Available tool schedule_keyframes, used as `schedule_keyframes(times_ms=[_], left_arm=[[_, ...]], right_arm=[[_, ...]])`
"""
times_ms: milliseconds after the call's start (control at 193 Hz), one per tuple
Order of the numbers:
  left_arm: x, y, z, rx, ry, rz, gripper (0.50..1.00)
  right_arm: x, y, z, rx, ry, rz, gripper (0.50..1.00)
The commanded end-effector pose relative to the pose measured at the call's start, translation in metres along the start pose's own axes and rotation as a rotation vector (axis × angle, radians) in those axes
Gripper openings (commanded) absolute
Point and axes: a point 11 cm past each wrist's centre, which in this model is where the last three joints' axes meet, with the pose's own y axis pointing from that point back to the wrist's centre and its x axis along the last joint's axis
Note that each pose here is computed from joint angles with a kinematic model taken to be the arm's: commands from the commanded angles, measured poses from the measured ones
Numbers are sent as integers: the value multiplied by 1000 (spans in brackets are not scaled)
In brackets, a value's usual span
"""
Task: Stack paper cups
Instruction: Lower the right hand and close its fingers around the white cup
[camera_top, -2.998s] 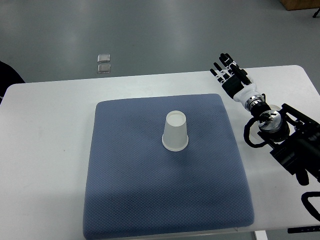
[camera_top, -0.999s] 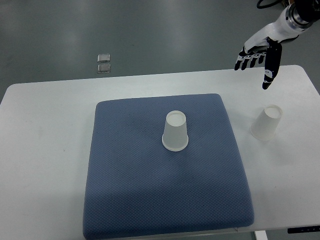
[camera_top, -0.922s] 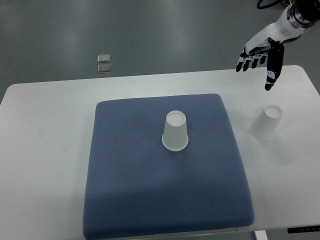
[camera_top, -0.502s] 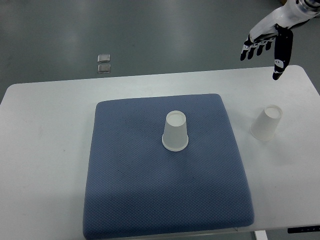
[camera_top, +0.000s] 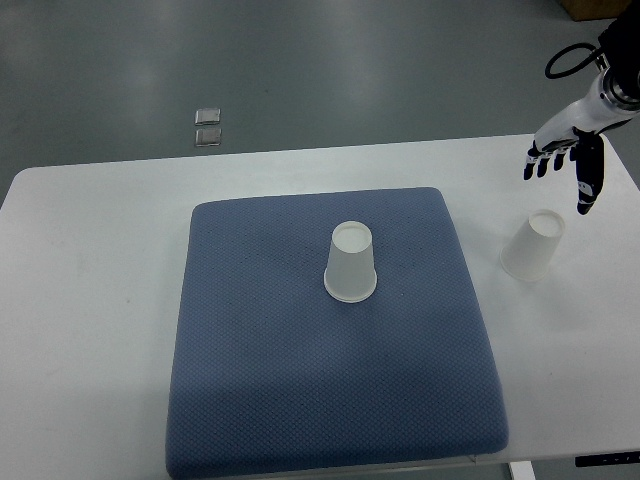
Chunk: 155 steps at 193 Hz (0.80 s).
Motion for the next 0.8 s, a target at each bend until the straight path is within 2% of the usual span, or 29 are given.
schedule_keyframes(times_ms=[0, 368, 797], left_arm=[[-1, 0, 0, -1, 2, -2, 1000], [-2, 0, -1, 2, 2, -3, 1000], [-2, 0, -2, 3, 2, -4, 1000]], right_arm=[[-6, -15, 3, -20, -14, 16, 917], [-28, -64, 11, -43, -37, 26, 917], [-43, -89, 24, -69, -62, 60, 915]])
